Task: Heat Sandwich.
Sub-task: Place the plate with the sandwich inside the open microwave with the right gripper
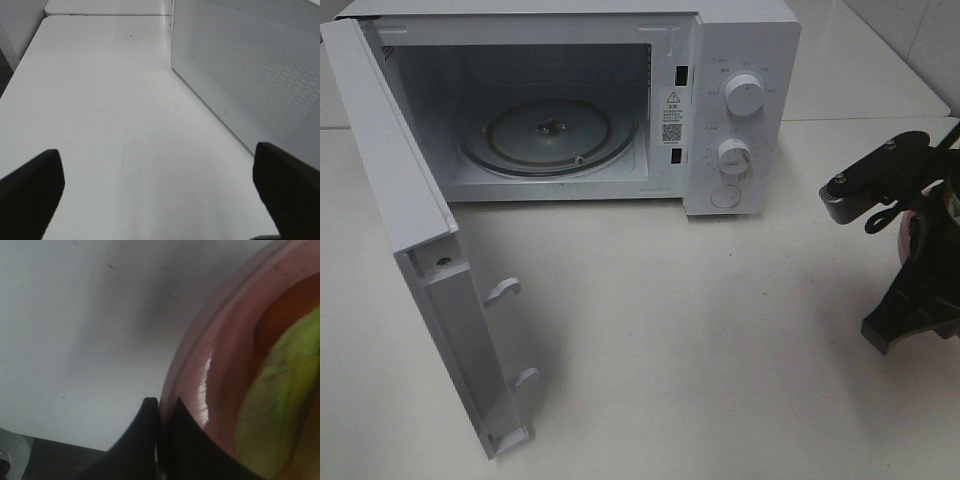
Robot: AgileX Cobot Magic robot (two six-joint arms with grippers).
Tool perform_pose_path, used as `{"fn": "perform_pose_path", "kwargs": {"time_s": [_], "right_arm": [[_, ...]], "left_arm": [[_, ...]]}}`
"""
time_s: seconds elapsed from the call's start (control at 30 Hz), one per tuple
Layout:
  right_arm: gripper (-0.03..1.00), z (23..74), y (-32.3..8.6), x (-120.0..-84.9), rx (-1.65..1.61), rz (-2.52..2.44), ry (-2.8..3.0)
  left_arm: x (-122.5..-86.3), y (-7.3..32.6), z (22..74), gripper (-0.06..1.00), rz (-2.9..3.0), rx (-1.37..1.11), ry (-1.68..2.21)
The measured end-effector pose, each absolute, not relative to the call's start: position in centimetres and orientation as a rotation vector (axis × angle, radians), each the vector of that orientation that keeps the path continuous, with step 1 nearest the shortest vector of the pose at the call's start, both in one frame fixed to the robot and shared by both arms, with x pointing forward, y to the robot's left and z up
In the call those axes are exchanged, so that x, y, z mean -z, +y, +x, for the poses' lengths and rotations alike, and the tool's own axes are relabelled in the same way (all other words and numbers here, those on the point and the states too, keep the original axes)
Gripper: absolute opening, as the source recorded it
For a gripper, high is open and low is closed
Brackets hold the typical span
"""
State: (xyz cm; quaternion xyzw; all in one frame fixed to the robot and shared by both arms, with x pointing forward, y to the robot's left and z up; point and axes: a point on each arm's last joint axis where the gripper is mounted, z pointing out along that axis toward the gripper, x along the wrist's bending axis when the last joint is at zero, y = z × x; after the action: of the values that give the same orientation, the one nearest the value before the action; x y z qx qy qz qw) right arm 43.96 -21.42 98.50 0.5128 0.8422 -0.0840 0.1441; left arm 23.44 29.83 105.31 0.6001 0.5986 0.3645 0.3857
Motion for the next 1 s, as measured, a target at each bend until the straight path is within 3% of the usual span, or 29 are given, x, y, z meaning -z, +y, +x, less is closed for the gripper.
{"fn": "perform_pose_path", "kwargs": {"time_s": [1.0], "right_arm": [[0.03, 39.3, -15.4, -98.8, 0.215, 0.989, 2.647]], "left_arm": [[-105.3, 29.8, 23.4, 0.96, 1.528, -0.928, 1.525]]}}
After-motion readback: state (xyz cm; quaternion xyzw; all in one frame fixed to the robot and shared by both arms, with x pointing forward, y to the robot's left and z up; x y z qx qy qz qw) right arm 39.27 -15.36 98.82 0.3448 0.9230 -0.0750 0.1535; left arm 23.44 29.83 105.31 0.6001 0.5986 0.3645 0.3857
